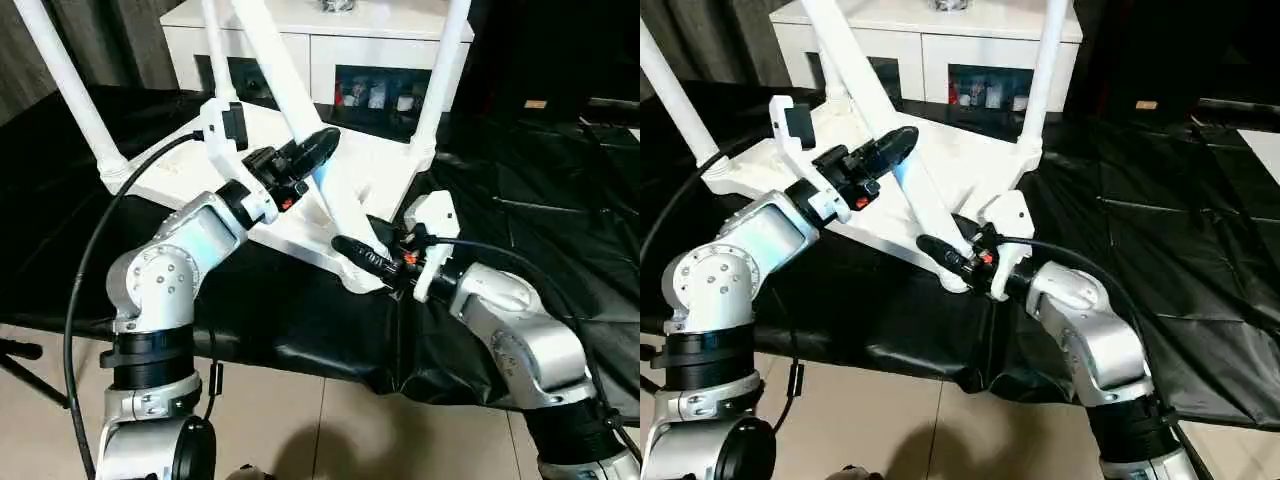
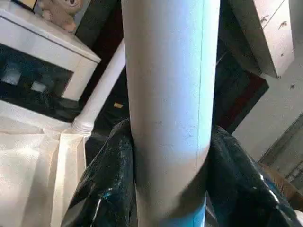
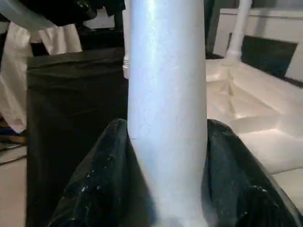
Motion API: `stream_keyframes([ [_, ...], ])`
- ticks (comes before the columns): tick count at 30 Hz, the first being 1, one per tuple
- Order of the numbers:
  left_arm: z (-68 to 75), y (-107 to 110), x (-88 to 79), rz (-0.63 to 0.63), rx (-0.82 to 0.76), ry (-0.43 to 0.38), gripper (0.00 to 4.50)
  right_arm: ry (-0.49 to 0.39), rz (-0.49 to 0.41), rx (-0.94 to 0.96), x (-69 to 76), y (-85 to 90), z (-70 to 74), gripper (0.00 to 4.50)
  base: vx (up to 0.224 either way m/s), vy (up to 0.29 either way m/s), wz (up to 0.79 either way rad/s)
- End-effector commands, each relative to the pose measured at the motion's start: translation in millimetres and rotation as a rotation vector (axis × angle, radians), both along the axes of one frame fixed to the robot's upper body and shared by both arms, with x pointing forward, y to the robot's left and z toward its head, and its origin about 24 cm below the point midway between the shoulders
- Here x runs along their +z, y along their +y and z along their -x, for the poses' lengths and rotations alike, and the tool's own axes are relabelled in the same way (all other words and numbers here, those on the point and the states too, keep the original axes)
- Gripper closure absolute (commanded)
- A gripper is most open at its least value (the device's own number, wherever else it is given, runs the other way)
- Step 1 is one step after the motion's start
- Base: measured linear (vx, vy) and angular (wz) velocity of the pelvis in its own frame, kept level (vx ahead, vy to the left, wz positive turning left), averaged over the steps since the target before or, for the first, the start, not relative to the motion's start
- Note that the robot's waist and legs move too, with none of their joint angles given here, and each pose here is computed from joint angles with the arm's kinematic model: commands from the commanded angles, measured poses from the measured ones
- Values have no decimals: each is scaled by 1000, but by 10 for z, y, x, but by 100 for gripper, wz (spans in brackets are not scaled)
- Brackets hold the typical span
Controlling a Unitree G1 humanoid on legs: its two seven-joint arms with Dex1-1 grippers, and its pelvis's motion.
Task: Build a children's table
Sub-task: Pick table leg
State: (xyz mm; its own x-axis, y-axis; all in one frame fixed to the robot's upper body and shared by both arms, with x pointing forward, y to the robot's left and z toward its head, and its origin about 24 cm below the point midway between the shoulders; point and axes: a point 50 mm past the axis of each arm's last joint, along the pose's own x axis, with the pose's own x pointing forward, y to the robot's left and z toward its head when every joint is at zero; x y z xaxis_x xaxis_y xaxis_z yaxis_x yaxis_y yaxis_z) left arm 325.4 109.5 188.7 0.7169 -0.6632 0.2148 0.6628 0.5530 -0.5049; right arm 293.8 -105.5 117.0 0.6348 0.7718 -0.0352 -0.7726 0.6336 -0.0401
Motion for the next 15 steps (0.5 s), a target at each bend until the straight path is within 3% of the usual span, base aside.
stream_keyframes([
  [1, -14, -22, 9, -12, -11, 1, 268, -80, 17, -35, 119, 10, -53, 262, 0, 0, 0],
  [4, -15, -21, 16, 3, -24, -7, 269, -87, 9, -27, 111, 20, -46, 262, 0, 0, 0],
  [5, -16, -20, 17, 7, -25, -7, 269, -83, -3, -28, 112, 17, -48, 227, 0, 0, 0],
  [11, 36, -3, 28, -9, -133, -41, 269, -30, -112, 5, 189, -11, -82, 171, 0, 0, 0],
  [13, 50, 12, 30, -35, -182, -58, 269, 14, -167, 30, 236, -30, -106, 151, 0, 0, 0],
  [14, 60, 42, 36, -80, -252, -75, 270, 98, -232, 109, 292, -72, -131, 147, 0, 0, 0],
  [15, 67, 55, 42, -96, -286, -83, 270, 131, -239, 153, 302, -86, -134, 147, 0, 0, 0],
])
